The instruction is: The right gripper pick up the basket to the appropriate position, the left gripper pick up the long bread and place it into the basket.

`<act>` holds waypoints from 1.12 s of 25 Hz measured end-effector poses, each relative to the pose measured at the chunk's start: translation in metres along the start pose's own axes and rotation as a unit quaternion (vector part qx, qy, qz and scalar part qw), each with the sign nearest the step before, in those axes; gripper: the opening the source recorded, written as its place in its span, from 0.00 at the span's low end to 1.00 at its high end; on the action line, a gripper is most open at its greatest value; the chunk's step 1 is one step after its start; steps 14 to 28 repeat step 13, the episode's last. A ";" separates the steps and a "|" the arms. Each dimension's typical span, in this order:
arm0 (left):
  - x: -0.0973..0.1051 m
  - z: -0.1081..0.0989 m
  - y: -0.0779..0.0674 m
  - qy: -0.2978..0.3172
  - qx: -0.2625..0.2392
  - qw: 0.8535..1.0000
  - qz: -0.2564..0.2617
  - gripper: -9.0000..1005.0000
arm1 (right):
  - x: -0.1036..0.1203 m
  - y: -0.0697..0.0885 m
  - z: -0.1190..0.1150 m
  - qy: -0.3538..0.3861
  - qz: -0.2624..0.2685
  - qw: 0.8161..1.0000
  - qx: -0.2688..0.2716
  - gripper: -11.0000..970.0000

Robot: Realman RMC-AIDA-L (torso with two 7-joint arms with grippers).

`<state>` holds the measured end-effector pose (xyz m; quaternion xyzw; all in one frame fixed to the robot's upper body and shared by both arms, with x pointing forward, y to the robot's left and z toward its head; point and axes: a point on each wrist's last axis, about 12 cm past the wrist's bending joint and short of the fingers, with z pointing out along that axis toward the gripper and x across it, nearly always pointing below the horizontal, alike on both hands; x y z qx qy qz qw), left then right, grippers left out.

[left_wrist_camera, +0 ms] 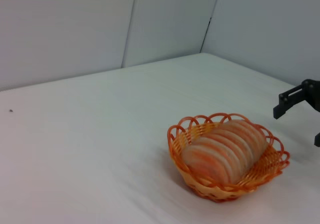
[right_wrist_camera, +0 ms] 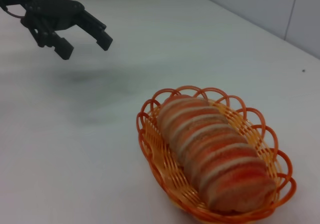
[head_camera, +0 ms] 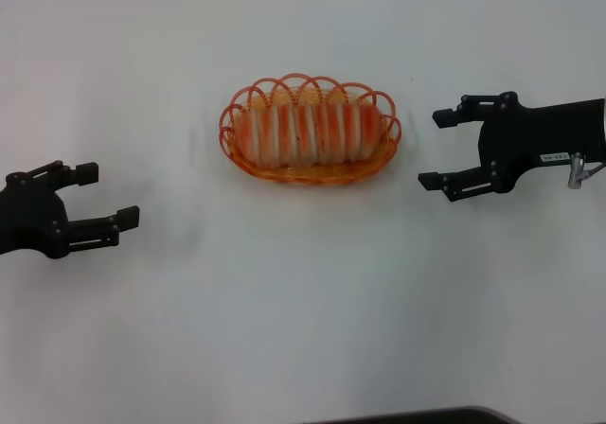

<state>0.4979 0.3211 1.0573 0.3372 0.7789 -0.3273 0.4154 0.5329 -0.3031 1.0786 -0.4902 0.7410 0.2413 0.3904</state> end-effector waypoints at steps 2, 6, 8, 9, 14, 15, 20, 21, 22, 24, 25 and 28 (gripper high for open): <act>0.000 0.001 0.000 0.003 0.000 1.000 0.001 0.93 | 0.001 -0.001 0.000 0.001 0.001 1.000 0.004 0.94; 0.001 0.002 0.001 0.009 -0.004 1.000 0.000 0.93 | 0.001 -0.002 -0.001 0.001 0.002 1.000 0.009 0.94; 0.001 0.002 0.002 0.014 -0.004 1.000 0.001 0.93 | 0.002 -0.002 -0.001 0.000 0.003 1.000 0.011 0.94; 0.002 0.002 0.002 0.018 -0.004 1.000 0.001 0.93 | 0.002 -0.002 -0.002 0.000 0.004 1.000 0.012 0.94; 0.002 0.003 0.002 0.033 0.002 0.999 0.004 0.93 | 0.002 -0.003 -0.002 -0.001 0.006 1.000 0.014 0.94; 0.002 0.003 0.002 0.033 0.002 0.999 0.004 0.93 | 0.002 -0.003 -0.002 -0.001 0.006 1.000 0.014 0.94; 0.002 0.003 0.002 0.033 0.002 0.999 0.004 0.93 | 0.002 -0.003 -0.002 -0.001 0.006 1.000 0.014 0.94; 0.002 0.003 0.002 0.033 0.002 0.999 0.004 0.93 | 0.002 -0.003 -0.002 -0.001 0.006 1.000 0.014 0.94; 0.002 0.003 0.002 0.033 0.002 0.999 0.004 0.93 | 0.002 -0.003 -0.002 -0.001 0.006 1.000 0.014 0.94; 0.002 0.003 0.002 0.033 0.002 0.999 0.004 0.93 | 0.002 -0.003 -0.002 -0.001 0.006 1.000 0.014 0.94; 0.002 0.003 0.002 0.033 0.002 0.999 0.004 0.93 | 0.002 -0.003 -0.002 -0.001 0.006 1.000 0.014 0.94; 0.002 0.003 0.002 0.033 0.002 0.999 0.004 0.93 | 0.002 -0.003 -0.002 -0.001 0.006 1.000 0.014 0.94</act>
